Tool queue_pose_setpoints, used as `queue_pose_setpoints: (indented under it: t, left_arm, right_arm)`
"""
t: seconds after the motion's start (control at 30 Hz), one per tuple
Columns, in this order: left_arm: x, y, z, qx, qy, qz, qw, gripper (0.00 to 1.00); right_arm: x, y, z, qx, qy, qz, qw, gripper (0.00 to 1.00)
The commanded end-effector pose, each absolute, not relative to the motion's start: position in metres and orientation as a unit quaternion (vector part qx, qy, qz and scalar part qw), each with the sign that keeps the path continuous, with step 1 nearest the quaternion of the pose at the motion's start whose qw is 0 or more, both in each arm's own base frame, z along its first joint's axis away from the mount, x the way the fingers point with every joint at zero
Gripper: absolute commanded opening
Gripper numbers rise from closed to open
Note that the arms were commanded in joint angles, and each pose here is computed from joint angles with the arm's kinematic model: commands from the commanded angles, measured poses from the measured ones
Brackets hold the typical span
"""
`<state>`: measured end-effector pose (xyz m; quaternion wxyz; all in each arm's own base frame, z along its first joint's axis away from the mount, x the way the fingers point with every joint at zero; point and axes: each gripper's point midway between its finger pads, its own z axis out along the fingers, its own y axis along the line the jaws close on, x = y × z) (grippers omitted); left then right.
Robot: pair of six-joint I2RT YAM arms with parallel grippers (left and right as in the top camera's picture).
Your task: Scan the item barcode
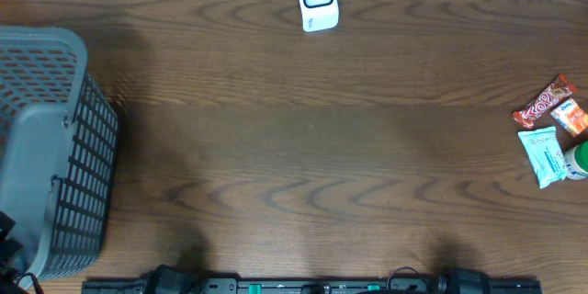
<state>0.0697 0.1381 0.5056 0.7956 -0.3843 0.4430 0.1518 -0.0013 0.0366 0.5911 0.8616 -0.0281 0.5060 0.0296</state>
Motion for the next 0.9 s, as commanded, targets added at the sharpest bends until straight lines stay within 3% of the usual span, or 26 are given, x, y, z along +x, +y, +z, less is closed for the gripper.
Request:
queue_pose_setpoints:
  t: [0.0, 0.37, 0.63, 0.87]
  left_arm:
    - [0.072, 0.138, 0.504, -0.388, 0.445, 0.153, 0.793, 0.88]
    - [0.072, 0.138, 0.504, -0.388, 0.445, 0.153, 0.793, 0.88]
    - [0.072, 0.138, 0.504, -0.388, 0.445, 0.153, 0.793, 0.88]
    - [0.072, 0.138, 0.504, -0.388, 0.445, 0.153, 0.793, 0.88]
  right_arm:
    - [0.032, 0.033, 0.555, -0.009, 0.521, 0.072, 0.850, 0.99]
    - [0.165, 0.014, 0.449, 0.035, 0.551, 0.130, 0.823, 0.99]
    - [0.188, -0.003, 0.359, 0.061, 0.525, 0.108, 0.842, 0.99]
    - [0.225, -0.020, 0.280, 0.106, 0.586, 0.086, 0.799, 0.99]
